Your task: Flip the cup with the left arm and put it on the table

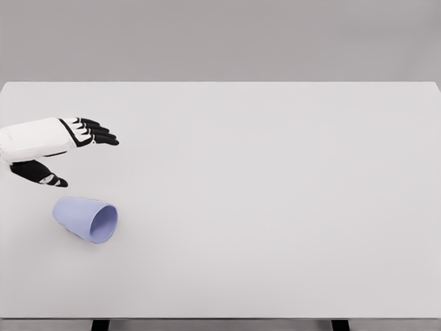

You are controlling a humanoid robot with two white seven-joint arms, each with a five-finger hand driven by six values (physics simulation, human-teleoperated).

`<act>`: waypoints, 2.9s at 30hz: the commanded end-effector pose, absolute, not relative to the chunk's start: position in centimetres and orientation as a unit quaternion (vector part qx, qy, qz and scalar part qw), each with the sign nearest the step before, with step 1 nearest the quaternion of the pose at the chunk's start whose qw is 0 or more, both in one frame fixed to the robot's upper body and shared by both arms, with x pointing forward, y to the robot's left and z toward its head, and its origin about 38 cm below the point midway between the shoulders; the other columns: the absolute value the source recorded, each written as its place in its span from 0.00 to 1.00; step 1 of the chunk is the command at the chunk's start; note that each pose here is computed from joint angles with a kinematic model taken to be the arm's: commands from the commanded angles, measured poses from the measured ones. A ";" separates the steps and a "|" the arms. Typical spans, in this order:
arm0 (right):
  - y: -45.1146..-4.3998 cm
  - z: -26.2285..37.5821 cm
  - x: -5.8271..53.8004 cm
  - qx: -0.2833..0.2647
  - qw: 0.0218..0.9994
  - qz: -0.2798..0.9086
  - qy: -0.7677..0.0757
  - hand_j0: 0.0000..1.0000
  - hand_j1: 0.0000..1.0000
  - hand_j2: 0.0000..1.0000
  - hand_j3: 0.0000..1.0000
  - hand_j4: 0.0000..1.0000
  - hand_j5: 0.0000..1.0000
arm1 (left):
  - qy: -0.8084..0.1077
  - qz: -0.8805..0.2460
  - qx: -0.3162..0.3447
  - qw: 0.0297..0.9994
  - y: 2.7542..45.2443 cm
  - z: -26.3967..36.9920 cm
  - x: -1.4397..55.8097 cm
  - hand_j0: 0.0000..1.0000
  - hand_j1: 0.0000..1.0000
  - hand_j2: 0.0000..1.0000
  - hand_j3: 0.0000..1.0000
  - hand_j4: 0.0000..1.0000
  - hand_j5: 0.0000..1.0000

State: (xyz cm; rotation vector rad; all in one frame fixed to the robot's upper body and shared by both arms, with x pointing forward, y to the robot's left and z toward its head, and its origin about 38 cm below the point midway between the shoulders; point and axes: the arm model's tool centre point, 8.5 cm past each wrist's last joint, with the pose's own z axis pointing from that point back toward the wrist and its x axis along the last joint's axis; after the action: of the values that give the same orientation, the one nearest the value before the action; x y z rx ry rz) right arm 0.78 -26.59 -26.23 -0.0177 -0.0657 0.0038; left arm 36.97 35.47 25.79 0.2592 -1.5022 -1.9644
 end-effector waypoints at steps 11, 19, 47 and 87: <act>-26.6 -26.2 0.7 -0.009 0.999 0.001 -0.031 1.00 1.00 1.00 1.00 1.00 1.00 | -0.578 -0.744 0.088 0.322 35.0 25.5 36.9 1.00 1.00 1.00 1.00 1.00 1.00; -26.6 -26.2 0.7 -0.009 0.999 0.002 -0.031 1.00 1.00 1.00 1.00 1.00 1.00 | -0.587 -0.727 0.150 0.325 39.2 32.0 33.8 1.00 1.00 1.00 1.00 1.00 1.00; -26.6 -26.2 0.7 -0.009 0.999 0.001 -0.031 1.00 1.00 1.00 1.00 1.00 1.00 | -0.532 -0.696 0.009 0.483 36.6 18.4 32.4 1.00 1.00 1.00 1.00 1.00 1.00; -26.6 -26.2 0.7 -0.009 0.999 0.002 -0.031 1.00 1.00 1.00 1.00 1.00 1.00 | -0.520 -0.684 0.005 0.512 34.7 15.8 32.8 0.58 0.58 0.58 0.58 0.58 0.58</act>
State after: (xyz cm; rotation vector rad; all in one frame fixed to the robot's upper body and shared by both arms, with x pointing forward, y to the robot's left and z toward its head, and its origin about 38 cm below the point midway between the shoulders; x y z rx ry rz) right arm 0.68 -26.59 -26.23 -0.0177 -0.0625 0.0027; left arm 32.91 34.70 15.61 0.0487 -1.2348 -1.6846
